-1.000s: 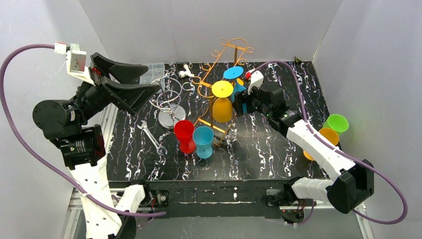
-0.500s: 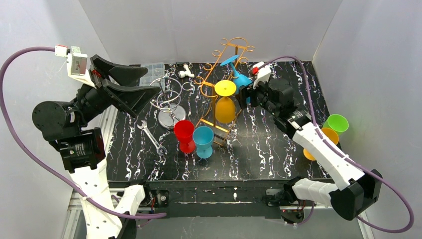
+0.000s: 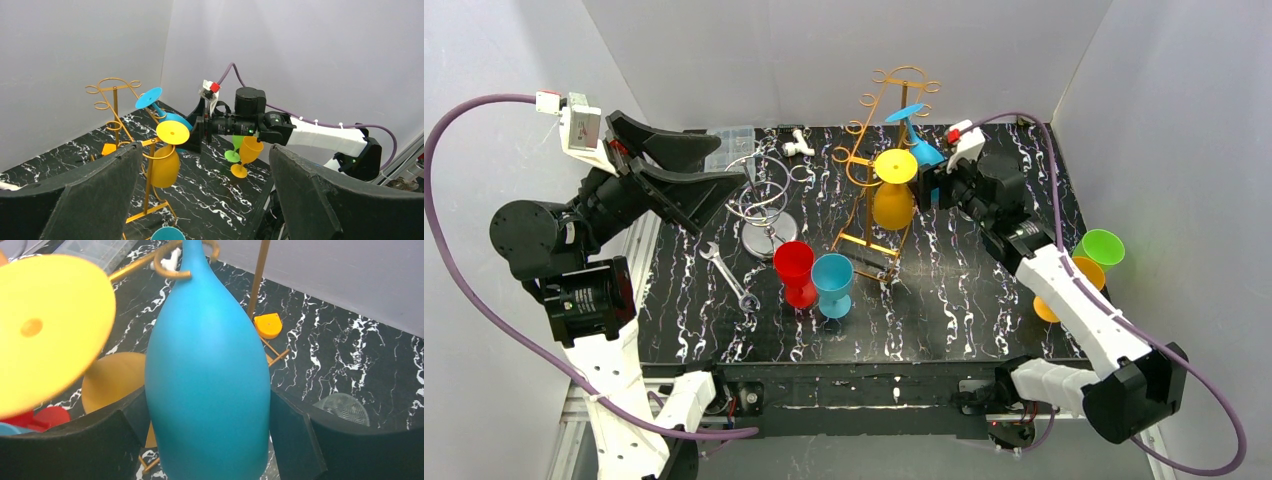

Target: Place the wine glass upside down on the wine glass rack

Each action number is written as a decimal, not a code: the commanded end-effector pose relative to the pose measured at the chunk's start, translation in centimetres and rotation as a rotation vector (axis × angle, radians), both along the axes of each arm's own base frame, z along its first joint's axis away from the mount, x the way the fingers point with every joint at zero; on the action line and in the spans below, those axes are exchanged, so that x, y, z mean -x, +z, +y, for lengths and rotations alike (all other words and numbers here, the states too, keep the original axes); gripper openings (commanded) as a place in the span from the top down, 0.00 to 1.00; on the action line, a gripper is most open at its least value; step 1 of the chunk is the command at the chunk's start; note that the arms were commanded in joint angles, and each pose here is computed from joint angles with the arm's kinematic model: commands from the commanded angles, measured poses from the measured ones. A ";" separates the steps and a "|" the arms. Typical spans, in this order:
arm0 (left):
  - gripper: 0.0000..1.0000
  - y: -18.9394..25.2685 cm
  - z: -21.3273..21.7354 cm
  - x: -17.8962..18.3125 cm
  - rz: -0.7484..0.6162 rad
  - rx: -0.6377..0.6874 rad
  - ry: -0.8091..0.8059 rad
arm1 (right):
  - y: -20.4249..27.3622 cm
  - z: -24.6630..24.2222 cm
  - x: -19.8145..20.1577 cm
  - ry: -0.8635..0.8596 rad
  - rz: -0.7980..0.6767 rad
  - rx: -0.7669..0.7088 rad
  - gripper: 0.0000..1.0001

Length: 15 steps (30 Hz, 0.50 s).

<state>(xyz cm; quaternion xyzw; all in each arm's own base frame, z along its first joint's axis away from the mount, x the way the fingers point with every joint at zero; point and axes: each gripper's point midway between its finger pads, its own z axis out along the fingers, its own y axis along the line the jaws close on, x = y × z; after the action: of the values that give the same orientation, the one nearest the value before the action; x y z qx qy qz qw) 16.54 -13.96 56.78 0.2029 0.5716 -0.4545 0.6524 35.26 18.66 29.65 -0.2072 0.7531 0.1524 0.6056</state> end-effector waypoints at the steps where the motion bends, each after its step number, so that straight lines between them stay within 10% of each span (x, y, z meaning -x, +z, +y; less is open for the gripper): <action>1: 0.02 0.5 -0.1 0.5 -0.038 -0.012 0.004 | 3.7 0.0 1.7 0.038 -0.124 -0.096 0.26; 15: 0.02 0.9 0.0 0.3 -0.038 -0.007 0.004 | 1.0 -2.2 1.6 -0.055 -0.116 -0.016 0.26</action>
<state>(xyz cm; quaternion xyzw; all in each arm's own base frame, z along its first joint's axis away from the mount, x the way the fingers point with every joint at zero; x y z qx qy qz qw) 16.87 -13.87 56.73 0.2005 0.5730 -0.4544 0.6520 32.21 16.88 30.33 -0.1979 0.7298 0.1541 0.6360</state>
